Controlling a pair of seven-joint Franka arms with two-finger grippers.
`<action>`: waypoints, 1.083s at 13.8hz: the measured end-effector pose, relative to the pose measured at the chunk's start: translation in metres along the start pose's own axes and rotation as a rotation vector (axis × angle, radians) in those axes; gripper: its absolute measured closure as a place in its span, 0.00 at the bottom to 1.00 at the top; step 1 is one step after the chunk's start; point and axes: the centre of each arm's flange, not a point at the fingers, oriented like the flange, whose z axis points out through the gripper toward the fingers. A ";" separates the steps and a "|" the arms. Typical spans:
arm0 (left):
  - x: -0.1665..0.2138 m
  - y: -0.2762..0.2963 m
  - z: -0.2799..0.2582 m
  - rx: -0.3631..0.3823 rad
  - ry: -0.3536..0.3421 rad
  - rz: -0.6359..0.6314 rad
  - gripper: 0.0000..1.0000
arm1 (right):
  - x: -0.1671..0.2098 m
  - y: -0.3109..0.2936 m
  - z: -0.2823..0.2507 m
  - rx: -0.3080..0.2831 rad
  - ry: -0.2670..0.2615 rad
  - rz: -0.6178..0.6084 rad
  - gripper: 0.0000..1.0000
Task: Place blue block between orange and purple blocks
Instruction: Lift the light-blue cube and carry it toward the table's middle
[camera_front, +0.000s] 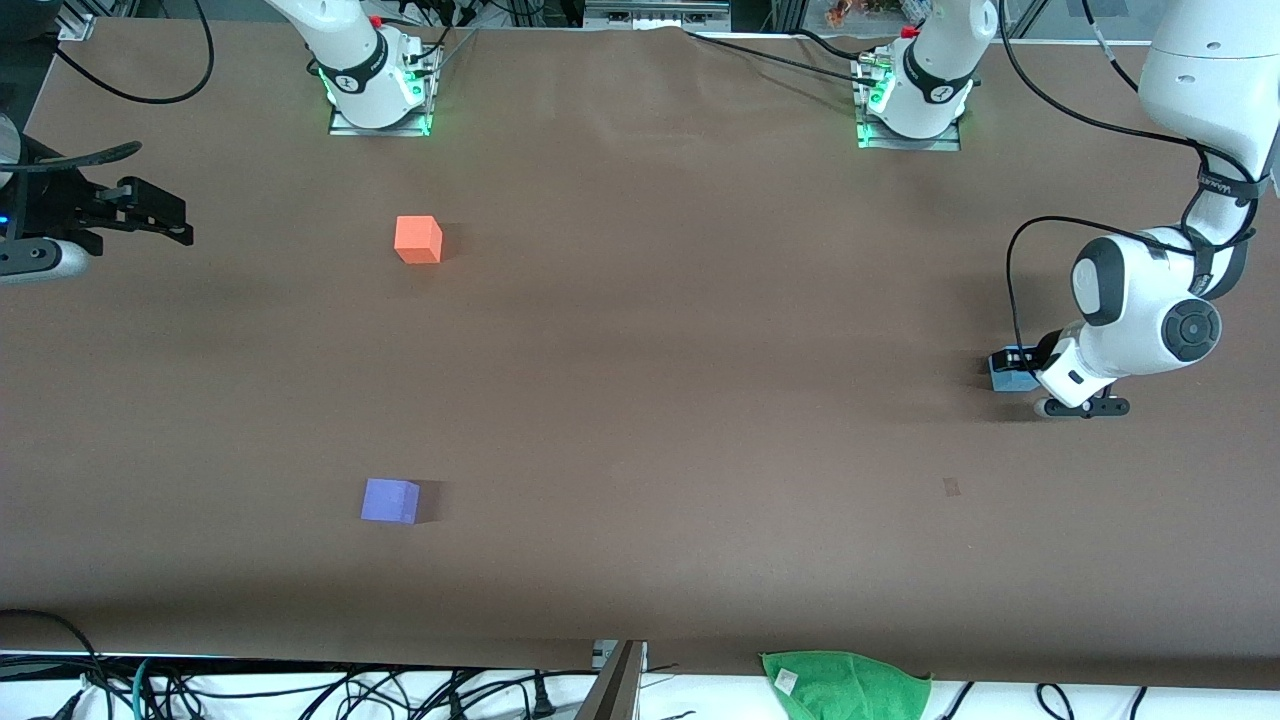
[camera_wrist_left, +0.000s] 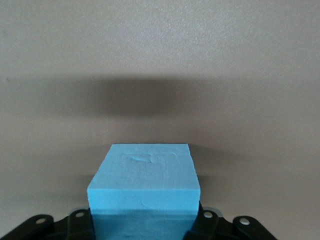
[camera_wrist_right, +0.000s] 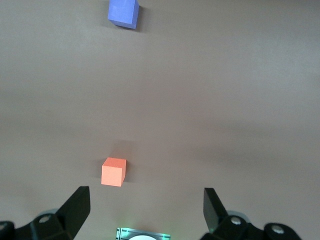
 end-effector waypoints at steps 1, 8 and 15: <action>0.002 0.000 -0.006 0.001 0.006 0.000 0.38 | 0.000 0.000 0.000 0.000 0.000 0.000 0.00; 0.005 0.041 -0.125 -0.011 -0.070 -0.003 0.38 | 0.000 0.000 0.000 0.000 0.000 0.000 0.00; -0.011 0.240 -0.170 -0.041 -0.063 0.008 0.38 | 0.001 0.000 0.001 0.000 -0.001 0.000 0.00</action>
